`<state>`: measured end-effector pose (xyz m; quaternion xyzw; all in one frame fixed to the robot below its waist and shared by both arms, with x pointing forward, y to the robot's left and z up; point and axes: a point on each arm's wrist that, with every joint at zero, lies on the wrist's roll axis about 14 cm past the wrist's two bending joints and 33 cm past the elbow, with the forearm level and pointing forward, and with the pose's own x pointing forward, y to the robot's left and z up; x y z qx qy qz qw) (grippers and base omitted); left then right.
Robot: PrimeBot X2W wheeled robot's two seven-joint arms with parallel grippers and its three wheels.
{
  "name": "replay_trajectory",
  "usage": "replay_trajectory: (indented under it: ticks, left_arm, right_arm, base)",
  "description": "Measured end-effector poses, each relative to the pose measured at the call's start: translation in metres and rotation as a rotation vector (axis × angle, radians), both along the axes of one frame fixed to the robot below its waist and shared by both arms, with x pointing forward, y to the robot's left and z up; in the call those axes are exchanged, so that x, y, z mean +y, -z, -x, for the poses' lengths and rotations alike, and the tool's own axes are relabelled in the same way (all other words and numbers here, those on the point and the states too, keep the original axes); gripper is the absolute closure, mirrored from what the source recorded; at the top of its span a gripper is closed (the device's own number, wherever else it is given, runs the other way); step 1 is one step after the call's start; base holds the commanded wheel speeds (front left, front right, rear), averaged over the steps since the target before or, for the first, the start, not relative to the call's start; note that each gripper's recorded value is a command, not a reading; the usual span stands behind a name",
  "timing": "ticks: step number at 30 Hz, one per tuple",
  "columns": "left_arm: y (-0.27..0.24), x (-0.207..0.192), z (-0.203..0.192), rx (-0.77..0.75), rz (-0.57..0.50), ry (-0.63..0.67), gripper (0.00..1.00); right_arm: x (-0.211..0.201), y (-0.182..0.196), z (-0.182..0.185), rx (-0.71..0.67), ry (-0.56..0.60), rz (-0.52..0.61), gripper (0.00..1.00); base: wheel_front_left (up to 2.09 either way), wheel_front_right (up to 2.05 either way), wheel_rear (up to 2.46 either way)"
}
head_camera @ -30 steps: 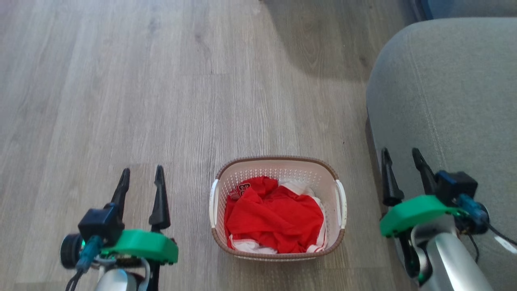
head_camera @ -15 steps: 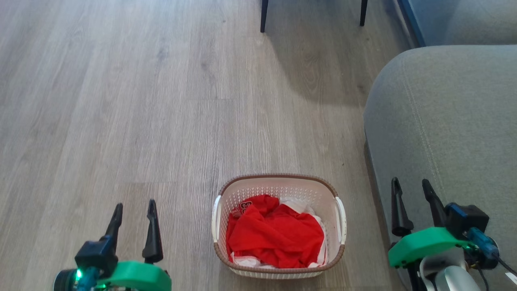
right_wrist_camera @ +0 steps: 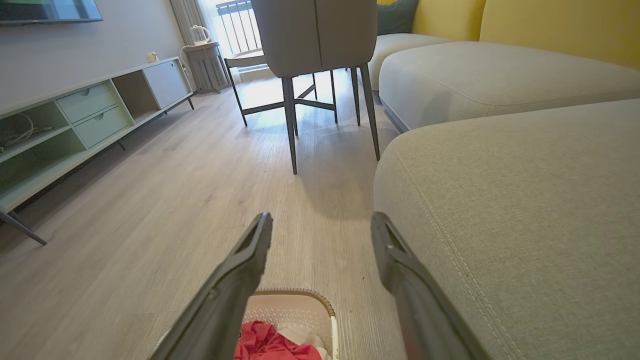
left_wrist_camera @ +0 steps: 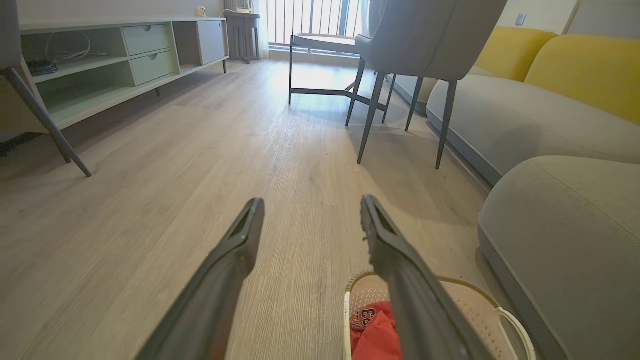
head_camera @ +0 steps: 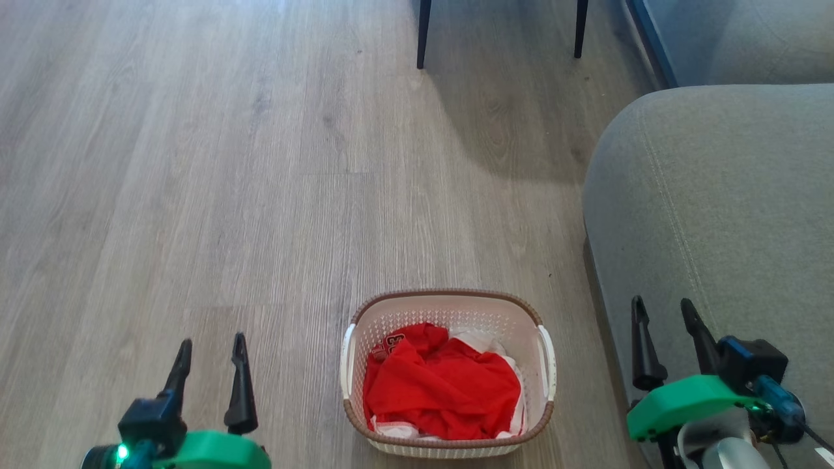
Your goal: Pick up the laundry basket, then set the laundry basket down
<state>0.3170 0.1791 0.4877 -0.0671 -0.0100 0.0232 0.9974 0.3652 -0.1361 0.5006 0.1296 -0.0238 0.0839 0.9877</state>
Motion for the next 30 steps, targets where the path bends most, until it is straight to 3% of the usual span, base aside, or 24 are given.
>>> replay_trajectory:
  ticks: [11,12,19,30]
  left_arm:
    - [0.001,-0.002,0.001,0.003,-0.022,0.015,0.00]
    - [0.002,-0.002,0.002,0.005,-0.023,0.016,1.00]
    - [0.043,-0.001,0.019,0.143,-0.004,0.008,1.00]
    - [0.050,0.002,0.018,0.181,0.123,-0.016,1.00]
  right_arm:
    - [-0.003,-0.002,0.002,-0.007,0.008,0.000,0.00]
    - [-0.003,-0.003,0.002,-0.008,0.008,0.000,1.00]
    - [-0.003,0.041,0.020,0.133,0.011,-0.010,1.00]
    - [-0.010,0.045,0.020,0.174,0.047,-0.123,1.00]
  base:
    - [0.00,0.00,0.00]
    - [0.00,0.00,0.00]
    - [0.00,0.00,0.00]
    - [0.00,0.00,0.00]
